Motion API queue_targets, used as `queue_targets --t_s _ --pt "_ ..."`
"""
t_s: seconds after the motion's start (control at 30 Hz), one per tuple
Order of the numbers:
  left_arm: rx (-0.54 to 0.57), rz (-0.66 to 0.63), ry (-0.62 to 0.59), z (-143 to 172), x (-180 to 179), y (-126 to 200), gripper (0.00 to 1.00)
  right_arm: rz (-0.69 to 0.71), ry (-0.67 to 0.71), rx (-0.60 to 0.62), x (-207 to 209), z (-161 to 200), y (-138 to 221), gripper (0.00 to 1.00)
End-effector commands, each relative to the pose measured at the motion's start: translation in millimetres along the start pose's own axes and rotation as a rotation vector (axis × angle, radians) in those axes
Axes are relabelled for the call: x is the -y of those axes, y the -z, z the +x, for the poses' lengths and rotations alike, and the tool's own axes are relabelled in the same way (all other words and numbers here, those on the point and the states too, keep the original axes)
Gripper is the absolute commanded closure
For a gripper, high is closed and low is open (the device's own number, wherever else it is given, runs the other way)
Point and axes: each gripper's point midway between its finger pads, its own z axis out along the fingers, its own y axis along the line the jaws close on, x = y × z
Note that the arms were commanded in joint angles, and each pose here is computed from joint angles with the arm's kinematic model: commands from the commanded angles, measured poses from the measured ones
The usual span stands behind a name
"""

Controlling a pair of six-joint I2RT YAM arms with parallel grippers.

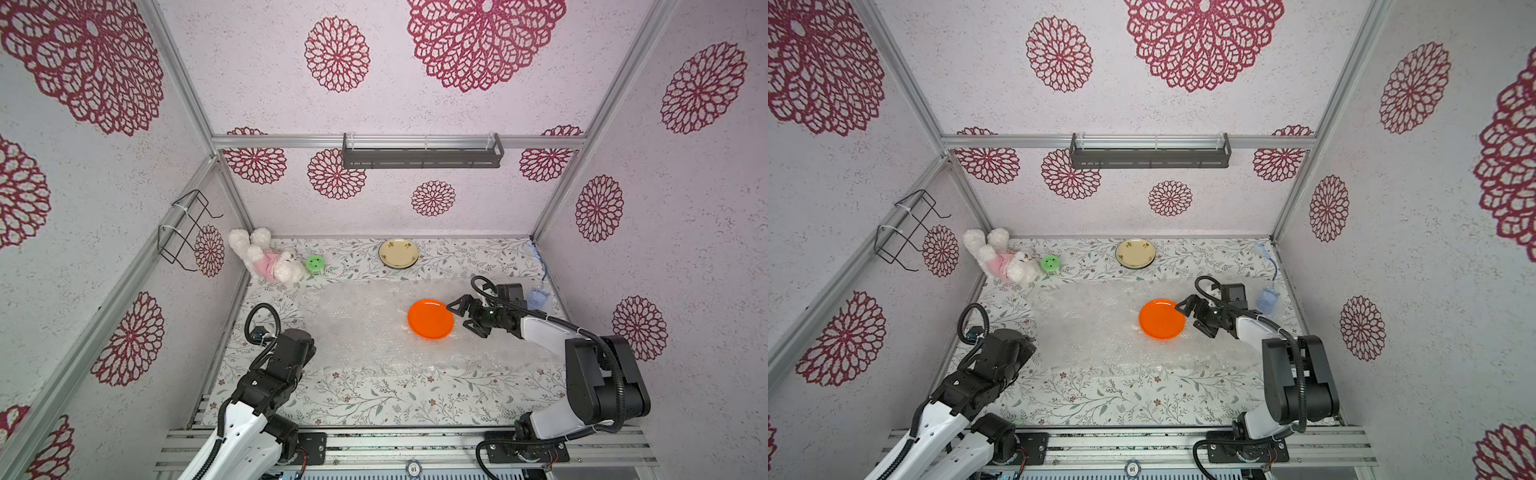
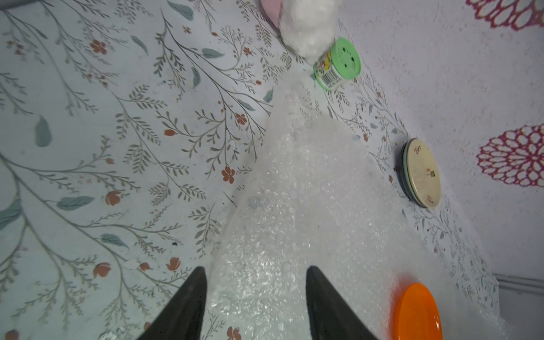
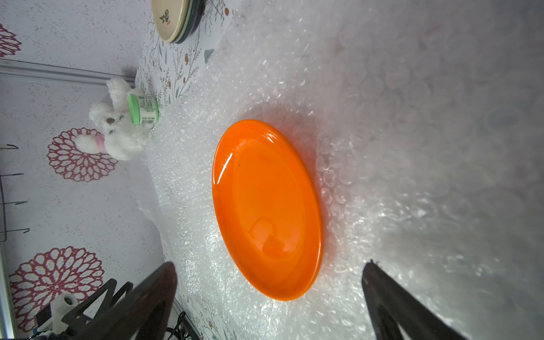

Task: Unpack dinner plates from bubble wrap
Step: Unwrap the bubble wrap, then pick up the plate from the bubble wrap.

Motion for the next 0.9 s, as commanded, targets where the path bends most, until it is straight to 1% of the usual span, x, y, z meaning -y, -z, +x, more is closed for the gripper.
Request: queue_targets --t_s 0.0,0.07,0.13,0.2,0.3,0.33,0.37,0.47,0.6,0.67,0.73,0.8,0.87 --pt "0.039 0.018 -0.083 -22 9 20 0.31 -0.051 0.057 0.013 -18 1 7 0.01" --pt "0.012 0.125 -0.139 -25 38 28 0.20 -0.043 0.084 0.006 -21 6 6 0.01" --pt "-0.062 0.246 -0.201 -16 71 32 0.12 -0.030 0.120 0.003 -24 9 6 0.01" --pt "-0.171 0.369 -0.246 3 104 30 0.08 0.000 0.155 0.007 -25 11 5 0.01" --pt "-0.365 0.575 -0.287 47 148 26 0.04 0.063 0.203 0.011 -20 12 2 0.01" --pt "-0.409 0.627 -0.293 60 158 26 0.01 0.074 0.212 0.009 -19 13 1 0.01" --pt "-0.441 0.661 -0.302 74 167 26 0.03 0.085 0.220 0.005 -17 14 -1 0.02" --pt "-0.478 0.708 -0.343 106 183 25 0.03 0.151 0.235 0.012 -5 13 -4 0.11" --pt "-0.530 0.757 -0.374 145 191 21 0.03 0.160 0.236 -0.011 1 15 -14 0.25" --pt "-0.522 0.788 -0.387 159 193 20 0.03 0.166 0.253 -0.020 -1 16 -20 0.38" --pt "-0.503 0.821 -0.407 174 195 22 0.03 0.188 0.263 -0.024 0 16 -26 0.44" --pt "-0.481 0.831 -0.451 188 196 23 0.03 0.196 0.254 -0.031 2 15 -31 0.54" --pt "-0.476 0.818 -0.485 198 196 20 0.03 0.208 0.249 -0.030 5 13 -35 0.58"
